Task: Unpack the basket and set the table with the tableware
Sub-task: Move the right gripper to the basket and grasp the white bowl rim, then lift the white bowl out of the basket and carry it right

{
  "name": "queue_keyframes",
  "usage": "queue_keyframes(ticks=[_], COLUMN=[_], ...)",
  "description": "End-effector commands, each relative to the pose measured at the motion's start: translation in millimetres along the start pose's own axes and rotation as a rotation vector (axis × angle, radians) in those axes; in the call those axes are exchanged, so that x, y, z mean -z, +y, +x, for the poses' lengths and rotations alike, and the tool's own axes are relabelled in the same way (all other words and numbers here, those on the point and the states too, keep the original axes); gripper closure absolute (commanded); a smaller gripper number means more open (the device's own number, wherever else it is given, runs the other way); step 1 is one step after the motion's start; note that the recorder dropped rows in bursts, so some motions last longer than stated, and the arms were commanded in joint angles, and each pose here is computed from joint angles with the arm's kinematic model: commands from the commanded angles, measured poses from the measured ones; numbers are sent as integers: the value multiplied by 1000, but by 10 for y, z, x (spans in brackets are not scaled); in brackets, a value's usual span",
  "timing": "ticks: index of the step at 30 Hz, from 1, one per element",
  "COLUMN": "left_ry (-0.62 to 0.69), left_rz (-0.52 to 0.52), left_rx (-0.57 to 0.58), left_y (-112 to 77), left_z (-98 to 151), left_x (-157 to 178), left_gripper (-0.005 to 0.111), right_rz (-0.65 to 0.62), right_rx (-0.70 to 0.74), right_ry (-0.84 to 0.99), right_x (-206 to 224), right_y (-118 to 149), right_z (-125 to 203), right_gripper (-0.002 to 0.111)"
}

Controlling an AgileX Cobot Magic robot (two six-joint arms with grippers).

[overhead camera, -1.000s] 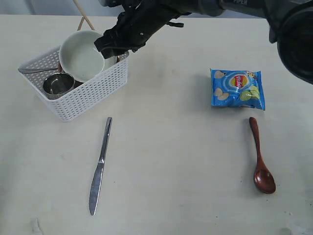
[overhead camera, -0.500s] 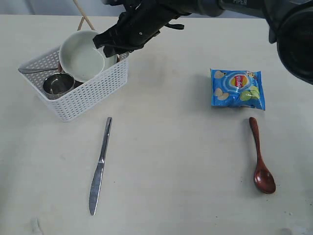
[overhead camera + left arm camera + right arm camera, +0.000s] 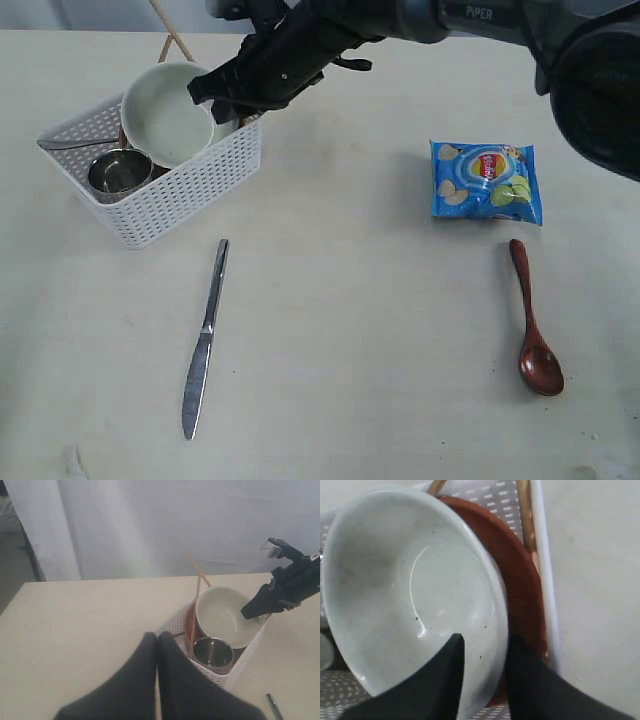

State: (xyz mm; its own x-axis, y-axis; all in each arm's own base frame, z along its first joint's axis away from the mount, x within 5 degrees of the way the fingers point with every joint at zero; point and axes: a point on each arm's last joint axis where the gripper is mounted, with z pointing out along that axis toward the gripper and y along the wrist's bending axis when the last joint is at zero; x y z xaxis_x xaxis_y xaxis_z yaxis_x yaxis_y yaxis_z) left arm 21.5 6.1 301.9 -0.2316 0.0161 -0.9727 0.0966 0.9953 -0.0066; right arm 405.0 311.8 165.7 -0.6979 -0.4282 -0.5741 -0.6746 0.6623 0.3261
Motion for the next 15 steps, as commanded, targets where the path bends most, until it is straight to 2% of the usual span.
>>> queue_keyframes(ticks=[1, 5, 15], left_ry=[-4, -4, -4], left_rz=[-2, -2, -2], left_rx=[1, 1, 1], left_y=[3, 3, 3], left_z=[10, 10, 10], left_x=[3, 3, 3], left_gripper=[107, 107, 107], right_rz=[7, 6, 26], right_rx=[4, 4, 15], right_ry=[26, 28, -38], right_x=[-39, -39, 85], right_y=[-38, -37, -2], right_z=[48, 49, -64], right_gripper=[96, 106, 106])
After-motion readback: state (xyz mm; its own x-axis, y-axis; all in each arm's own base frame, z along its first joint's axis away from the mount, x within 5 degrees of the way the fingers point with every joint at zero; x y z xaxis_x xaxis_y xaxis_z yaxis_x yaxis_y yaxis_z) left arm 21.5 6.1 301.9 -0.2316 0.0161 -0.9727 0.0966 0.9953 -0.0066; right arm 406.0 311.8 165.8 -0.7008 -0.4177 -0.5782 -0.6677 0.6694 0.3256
